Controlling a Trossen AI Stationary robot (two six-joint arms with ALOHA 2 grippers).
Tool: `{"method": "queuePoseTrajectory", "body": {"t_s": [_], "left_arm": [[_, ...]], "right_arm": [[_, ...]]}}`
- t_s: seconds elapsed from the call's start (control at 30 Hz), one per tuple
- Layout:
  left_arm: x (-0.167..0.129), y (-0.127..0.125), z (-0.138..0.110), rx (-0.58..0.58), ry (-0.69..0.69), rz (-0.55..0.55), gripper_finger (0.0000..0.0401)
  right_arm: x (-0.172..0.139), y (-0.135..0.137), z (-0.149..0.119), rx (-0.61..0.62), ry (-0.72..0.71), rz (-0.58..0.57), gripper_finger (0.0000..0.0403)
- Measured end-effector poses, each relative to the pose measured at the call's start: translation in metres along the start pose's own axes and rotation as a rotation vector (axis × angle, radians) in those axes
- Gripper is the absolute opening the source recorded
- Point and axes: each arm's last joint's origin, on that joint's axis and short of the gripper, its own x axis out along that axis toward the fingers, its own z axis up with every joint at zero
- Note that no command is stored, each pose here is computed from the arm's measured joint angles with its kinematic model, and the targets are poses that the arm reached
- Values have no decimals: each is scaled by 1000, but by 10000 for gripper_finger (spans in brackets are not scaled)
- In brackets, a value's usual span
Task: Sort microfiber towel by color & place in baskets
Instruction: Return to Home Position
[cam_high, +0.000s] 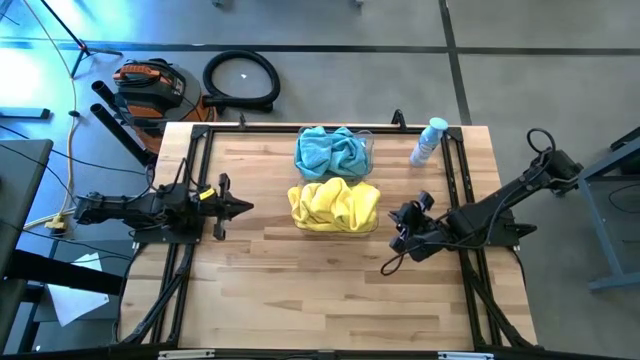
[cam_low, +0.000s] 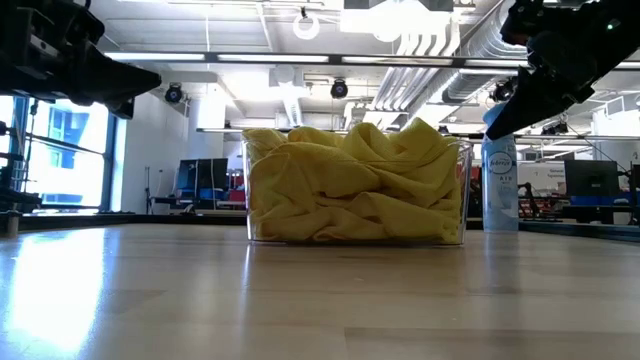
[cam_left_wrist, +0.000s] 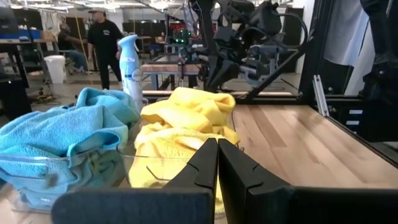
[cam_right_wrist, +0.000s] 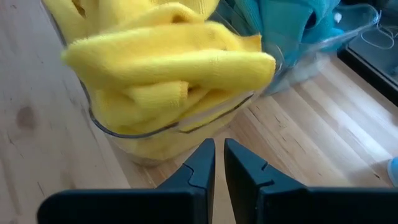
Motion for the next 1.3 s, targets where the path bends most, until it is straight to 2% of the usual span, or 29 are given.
{"method": "queuePoseTrajectory", "body": {"t_s": [0.13,0.3,0.47,0.6,0.77,0.87,1.03,1.3], "left_arm": [[0,0,0,-7,1,1,0],[0,0,0,-12,2,1,0],[0,0,0,-12,1,1,0],[0,0,0,-12,1,1,0],[0,0,0,-12,1,0,0],[0,0,0,-13,1,1,0],[0,0,0,-12,1,1,0],[0,0,0,-13,1,1,0]], "right_arm": [[7,-7,1,-15,65,-17,27],[15,-13,7,-64,92,-24,4],[19,-13,11,-126,103,13,2],[26,-17,1,-108,117,38,1],[35,-25,-24,-11,96,193,1],[36,-32,-33,5,46,293,0],[38,-47,-37,11,-90,449,0],[30,-70,-36,54,-291,577,0]]}}
